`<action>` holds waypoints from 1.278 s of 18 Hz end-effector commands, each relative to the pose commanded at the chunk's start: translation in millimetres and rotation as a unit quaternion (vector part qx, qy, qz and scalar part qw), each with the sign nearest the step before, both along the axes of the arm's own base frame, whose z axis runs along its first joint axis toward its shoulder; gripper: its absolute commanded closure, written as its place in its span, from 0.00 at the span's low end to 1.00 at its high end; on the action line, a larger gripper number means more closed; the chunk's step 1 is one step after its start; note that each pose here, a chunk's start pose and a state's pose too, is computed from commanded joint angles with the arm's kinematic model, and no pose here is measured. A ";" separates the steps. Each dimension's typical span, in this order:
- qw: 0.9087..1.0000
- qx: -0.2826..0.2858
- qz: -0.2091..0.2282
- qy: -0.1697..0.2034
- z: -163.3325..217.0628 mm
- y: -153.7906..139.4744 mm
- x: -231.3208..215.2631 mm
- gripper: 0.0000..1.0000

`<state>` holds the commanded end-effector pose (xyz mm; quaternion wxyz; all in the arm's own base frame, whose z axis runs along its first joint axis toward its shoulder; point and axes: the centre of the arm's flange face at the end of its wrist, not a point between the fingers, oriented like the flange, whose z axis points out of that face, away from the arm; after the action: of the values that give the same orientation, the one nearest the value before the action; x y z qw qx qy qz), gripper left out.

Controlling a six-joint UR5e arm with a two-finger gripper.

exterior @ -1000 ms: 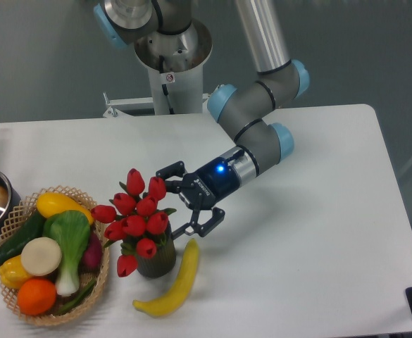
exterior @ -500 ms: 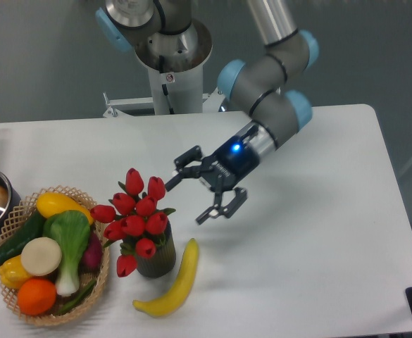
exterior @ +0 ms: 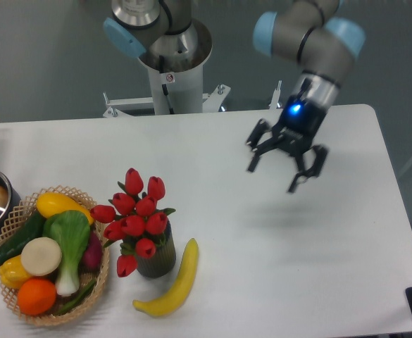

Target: Insert the flowers into the vase

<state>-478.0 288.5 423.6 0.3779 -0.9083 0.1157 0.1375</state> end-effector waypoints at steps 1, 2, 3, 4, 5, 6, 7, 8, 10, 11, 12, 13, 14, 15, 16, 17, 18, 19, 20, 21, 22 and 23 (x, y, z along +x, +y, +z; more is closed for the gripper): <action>0.999 -0.039 0.029 0.015 10.0 -8.3 -9.2 0.00; 0.996 -0.080 0.044 0.019 16.4 -11.7 -14.3 0.00; 0.990 -0.128 0.055 0.017 25.9 -13.3 -13.7 0.00; 0.984 -0.168 0.060 0.016 39.7 -14.2 -9.3 0.00; 0.979 -0.196 0.062 0.009 49.4 -17.9 -7.2 0.00; 0.975 -0.215 0.059 0.003 55.1 -21.5 -7.5 0.00; 0.970 -0.237 0.048 -0.002 59.7 -25.7 -7.2 0.00; 0.963 -0.267 0.029 0.000 64.4 -30.8 -5.3 0.00; 0.944 -0.330 -0.016 0.014 72.7 -46.5 -2.7 0.00; 0.934 -0.353 -0.035 0.025 81.2 -52.6 -1.5 0.00; 0.927 -0.371 -0.051 0.030 87.8 -57.5 -0.2 0.00; 0.923 -0.379 -0.055 0.034 94.2 -61.6 0.9 0.00; 0.924 -0.378 -0.050 0.037 98.1 -64.5 -0.3 0.00; 0.924 -0.377 -0.044 0.041 105.5 -68.7 -3.0 0.00; 0.925 -0.375 -0.042 0.044 110.1 -68.8 -4.3 0.00; 0.926 -0.373 -0.041 0.047 112.1 -68.4 -4.7 0.00; 0.928 -0.368 -0.041 0.048 113.1 -68.1 -5.0 0.00; 0.930 -0.363 -0.041 0.047 113.1 -67.8 -5.2 0.00; 0.931 -0.360 -0.040 0.046 113.2 -67.9 -5.4 0.00; 0.931 -0.359 -0.038 0.045 113.2 -70.7 -6.7 0.00; 0.933 -0.355 -0.037 0.045 113.4 -71.2 -7.3 0.00; 0.937 -0.345 -0.036 0.043 112.8 -71.3 -7.9 0.00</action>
<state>-485.9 217.2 536.4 0.0411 -0.9713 0.2048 0.1140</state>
